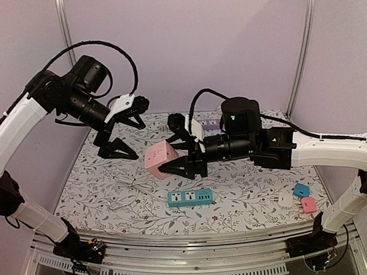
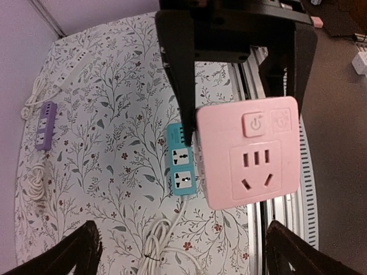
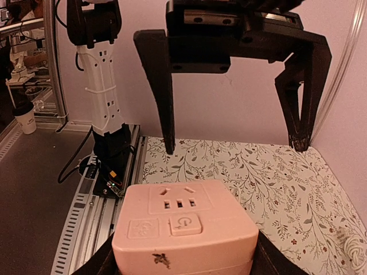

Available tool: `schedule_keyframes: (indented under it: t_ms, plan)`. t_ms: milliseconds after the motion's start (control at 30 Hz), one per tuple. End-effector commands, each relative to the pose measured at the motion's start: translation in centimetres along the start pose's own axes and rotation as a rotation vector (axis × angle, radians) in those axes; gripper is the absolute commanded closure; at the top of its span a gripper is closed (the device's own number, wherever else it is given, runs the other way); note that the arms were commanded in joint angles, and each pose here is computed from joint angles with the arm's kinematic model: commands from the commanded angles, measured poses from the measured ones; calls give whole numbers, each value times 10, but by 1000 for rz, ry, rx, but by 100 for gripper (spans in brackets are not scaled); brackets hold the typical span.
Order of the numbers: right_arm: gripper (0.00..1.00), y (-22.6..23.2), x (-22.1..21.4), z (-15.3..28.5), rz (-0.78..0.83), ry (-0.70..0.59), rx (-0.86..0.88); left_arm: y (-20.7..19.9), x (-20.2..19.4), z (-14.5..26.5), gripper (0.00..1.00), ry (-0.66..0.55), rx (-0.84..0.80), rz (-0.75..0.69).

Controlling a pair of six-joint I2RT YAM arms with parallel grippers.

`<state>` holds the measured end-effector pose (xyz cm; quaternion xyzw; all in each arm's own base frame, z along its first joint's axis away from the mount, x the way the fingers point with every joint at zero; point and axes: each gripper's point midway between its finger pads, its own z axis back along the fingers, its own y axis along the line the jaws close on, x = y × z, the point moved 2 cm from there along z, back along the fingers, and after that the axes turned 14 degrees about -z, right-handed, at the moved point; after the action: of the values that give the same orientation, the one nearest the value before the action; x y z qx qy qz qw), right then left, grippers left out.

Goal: Insert the plug

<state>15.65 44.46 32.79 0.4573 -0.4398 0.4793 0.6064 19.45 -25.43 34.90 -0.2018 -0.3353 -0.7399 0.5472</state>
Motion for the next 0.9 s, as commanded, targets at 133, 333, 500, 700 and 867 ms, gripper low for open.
schedule_keyframes:
  t_ms: [133, 333, 500, 700, 867]
  plan:
    - [100, 13, 22, -7, 14, -60, 108, -40, 1, -20, 1, 224, -76, -188]
    - [100, -2, 34, -1, -27, -160, -5, -30, 12, -25, 0, 150, 6, -112]
    - [100, -22, 59, 24, -161, -355, -149, -26, 30, -9, 0, -72, 37, 86]
    - [100, -10, 84, 45, -284, -552, -71, -25, 45, 13, 1, -297, 229, -12]
    - [100, -3, 89, 47, -276, -600, -34, -11, 52, 1, 1, -344, 218, 76]
